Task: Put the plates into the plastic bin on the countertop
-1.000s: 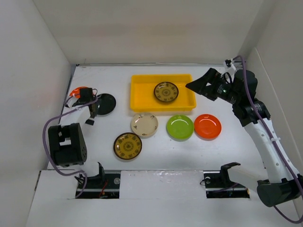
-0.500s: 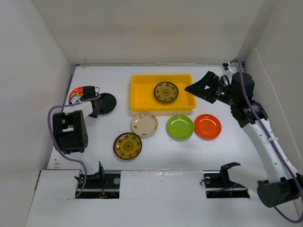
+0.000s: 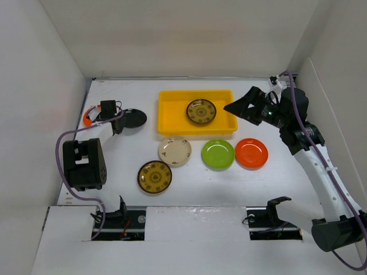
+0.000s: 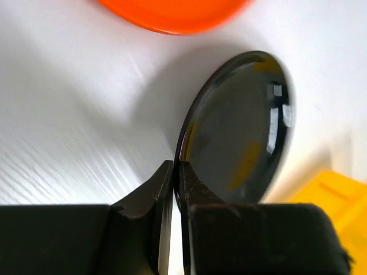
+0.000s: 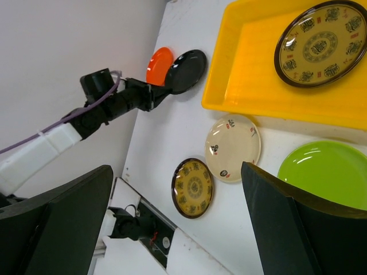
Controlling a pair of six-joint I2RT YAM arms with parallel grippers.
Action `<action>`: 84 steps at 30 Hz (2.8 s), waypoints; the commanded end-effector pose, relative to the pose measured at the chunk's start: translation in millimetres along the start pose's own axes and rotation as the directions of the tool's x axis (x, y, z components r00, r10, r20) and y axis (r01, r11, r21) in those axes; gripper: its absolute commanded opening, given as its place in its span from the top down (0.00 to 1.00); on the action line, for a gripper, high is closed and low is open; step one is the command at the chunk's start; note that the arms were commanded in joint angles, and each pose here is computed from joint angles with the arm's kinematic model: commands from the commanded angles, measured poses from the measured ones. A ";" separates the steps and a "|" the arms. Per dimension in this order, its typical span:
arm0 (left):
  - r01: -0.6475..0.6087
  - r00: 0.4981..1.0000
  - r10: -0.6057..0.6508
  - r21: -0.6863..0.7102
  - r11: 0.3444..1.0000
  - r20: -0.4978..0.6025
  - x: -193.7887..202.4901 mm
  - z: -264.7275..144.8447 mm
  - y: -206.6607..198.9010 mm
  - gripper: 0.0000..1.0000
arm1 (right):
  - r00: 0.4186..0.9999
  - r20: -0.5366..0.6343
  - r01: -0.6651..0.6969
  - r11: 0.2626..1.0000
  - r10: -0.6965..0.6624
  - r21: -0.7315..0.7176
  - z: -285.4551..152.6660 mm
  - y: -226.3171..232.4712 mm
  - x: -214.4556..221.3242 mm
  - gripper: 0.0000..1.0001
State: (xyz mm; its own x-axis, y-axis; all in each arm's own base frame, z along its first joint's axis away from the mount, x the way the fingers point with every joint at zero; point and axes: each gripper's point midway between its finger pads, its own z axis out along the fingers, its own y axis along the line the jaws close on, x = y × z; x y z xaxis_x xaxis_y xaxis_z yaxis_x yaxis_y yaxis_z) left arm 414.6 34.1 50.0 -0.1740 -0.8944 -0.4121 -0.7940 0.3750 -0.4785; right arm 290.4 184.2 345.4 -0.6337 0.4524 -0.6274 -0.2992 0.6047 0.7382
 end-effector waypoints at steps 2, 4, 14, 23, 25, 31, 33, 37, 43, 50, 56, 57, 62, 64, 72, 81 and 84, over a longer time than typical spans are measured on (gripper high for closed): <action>-0.130 0.988 0.095 0.314 0.940 0.125 -35.0 -87.0 -108.7 1.00 | 0.996 0.069 0.058 0.997 -0.055 -0.048 -12.5 23.3 -16.4 0.01; -0.211 0.975 0.158 0.413 0.886 0.158 -24.5 -122.0 -148.2 1.00 | 0.996 0.075 0.056 0.998 -0.053 -0.042 -13.0 21.2 -18.6 0.01; -0.450 0.845 0.532 0.622 0.641 0.063 143.9 -165.8 -259.4 1.00 | 0.997 0.067 0.035 0.999 -0.033 -0.025 -4.4 10.1 -17.7 0.01; -0.440 0.804 0.594 0.646 0.624 -0.026 214.0 -141.1 -249.8 1.00 | 0.996 0.079 0.030 0.999 -0.029 -0.012 -11.2 7.9 -20.0 0.01; -0.438 0.795 0.605 0.650 0.621 -0.042 223.5 -131.1 -247.8 1.00 | 0.997 0.073 0.034 0.999 -0.034 -0.006 -11.4 6.2 -18.4 0.01; -0.439 0.760 0.642 0.648 0.623 -0.102 241.8 -118.2 -241.0 0.84 | 0.997 0.073 0.033 0.999 -0.032 -0.007 -13.6 4.7 -17.7 0.01; -0.450 0.757 0.645 0.629 0.634 -0.108 241.4 -114.4 -238.5 0.39 | 0.996 0.073 0.042 0.999 -0.041 -0.006 -13.6 4.3 -17.7 0.01; -0.462 0.767 0.639 0.640 0.614 -0.059 225.4 -133.2 -243.6 0.00 | 0.996 0.080 0.046 0.999 -0.045 -0.011 -17.5 8.4 -19.0 0.01; -0.471 0.875 0.474 0.391 0.791 0.097 122.5 -141.4 -209.0 0.00 | 0.995 0.086 0.051 0.999 -0.049 -0.016 -17.5 9.7 -20.6 0.01; 0.048 0.991 -0.075 0.225 0.973 0.112 -40.8 -80.4 -76.3 0.00 | 0.997 0.050 0.054 0.997 -0.051 -0.060 -13.5 7.5 -7.5 0.01; 0.229 0.943 -0.250 0.116 0.966 0.219 -107.8 -43.8 -17.0 0.00 | 0.999 -0.026 0.029 0.989 -0.033 -0.147 -10.5 25.3 16.7 0.01; 0.240 0.938 -0.260 0.113 0.964 0.228 -116.2 -39.9 -17.7 0.00 | 0.999 -0.026 0.035 0.987 -0.039 -0.158 -10.2 28.6 17.6 0.01; 0.233 0.947 -0.228 0.005 0.972 0.227 -124.4 2.2 6.3 0.02 | 0.997 -0.065 0.034 0.983 -0.046 -0.179 -17.5 37.4 34.0 0.01; 0.244 0.941 -0.237 0.000 0.970 0.242 -137.0 10.8 9.1 0.02 | 0.996 -0.060 0.053 0.980 -0.066 -0.193 -24.0 42.5 36.4 0.01; 0.222 0.963 -0.201 -0.111 0.969 0.178 -117.2 55.8 34.7 0.15 | 0.996 -0.042 0.075 0.980 -0.084 -0.182 -30.1 42.0 36.0 0.01; 0.193 0.978 -0.172 -0.205 0.959 0.118 -102.7 82.2 49.5 0.76 | 0.996 -0.025 0.080 0.982 -0.085 -0.173 -32.1 47.0 28.0 0.01; 0.171 0.983 -0.153 -0.205 0.964 0.104 -106.9 84.4 42.1 0.93 | 0.995 -0.023 0.094 0.978 -0.100 -0.185 -34.8 53.0 26.9 0.01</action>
State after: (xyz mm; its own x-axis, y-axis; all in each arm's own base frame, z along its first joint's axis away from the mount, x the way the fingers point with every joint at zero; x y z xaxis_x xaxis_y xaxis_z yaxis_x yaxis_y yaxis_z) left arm 463.7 172.3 27.6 0.0898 -0.8975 -0.4317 -0.8718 0.1387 -0.4697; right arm 238.1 203.9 348.7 -0.6684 0.3750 -0.6424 -0.4173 0.5259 0.7411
